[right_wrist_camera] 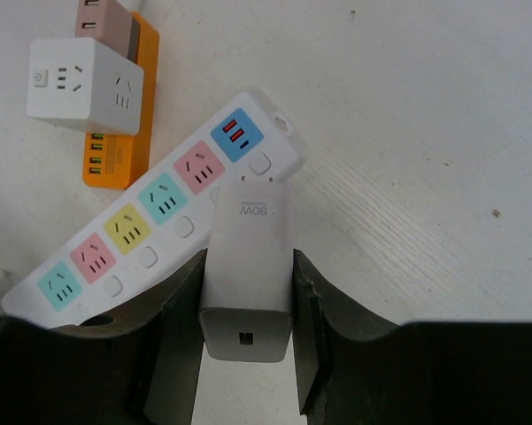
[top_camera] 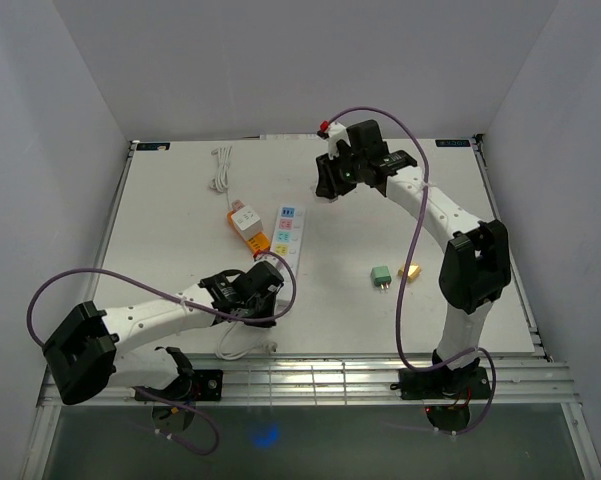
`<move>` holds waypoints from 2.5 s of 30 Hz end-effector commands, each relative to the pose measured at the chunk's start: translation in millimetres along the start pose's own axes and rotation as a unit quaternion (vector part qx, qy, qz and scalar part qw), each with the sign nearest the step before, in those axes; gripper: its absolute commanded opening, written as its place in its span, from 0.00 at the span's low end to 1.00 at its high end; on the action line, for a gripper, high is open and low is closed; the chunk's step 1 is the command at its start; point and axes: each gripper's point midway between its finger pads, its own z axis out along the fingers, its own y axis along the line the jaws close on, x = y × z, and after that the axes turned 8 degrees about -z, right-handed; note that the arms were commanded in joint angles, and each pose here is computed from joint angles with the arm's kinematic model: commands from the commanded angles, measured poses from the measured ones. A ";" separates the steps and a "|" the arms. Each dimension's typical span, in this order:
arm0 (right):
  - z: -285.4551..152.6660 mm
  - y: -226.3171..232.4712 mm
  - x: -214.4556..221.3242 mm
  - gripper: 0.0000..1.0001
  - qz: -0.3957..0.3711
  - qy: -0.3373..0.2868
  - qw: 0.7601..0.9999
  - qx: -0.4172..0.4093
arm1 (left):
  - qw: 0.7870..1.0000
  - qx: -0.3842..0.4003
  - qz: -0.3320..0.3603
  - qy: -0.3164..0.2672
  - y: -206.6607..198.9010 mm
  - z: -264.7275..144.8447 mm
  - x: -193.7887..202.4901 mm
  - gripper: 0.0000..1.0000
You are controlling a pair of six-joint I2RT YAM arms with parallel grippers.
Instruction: Insert the plug
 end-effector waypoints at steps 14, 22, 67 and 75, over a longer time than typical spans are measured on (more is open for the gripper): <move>-23.4 25.7 -11.3 0.08 -0.059 0.019 0.998 -0.011 | 0.996 0.011 -0.039 -0.085 -2.3 -23.1 -29.4 0.72; -26.9 20.6 -38.5 0.08 -0.064 0.017 0.998 -0.007 | 0.990 -0.055 -0.034 -0.123 -13.6 -40.4 -87.1 0.98; -43.3 -10.6 -22.8 0.08 -0.023 0.017 0.999 0.035 | 0.997 -0.034 0.064 -0.015 -24.2 73.9 -110.5 0.79; -49.3 -15.0 -11.4 0.08 -0.019 0.051 0.997 0.048 | 0.980 0.018 0.197 -0.036 -53.6 48.4 -89.7 0.77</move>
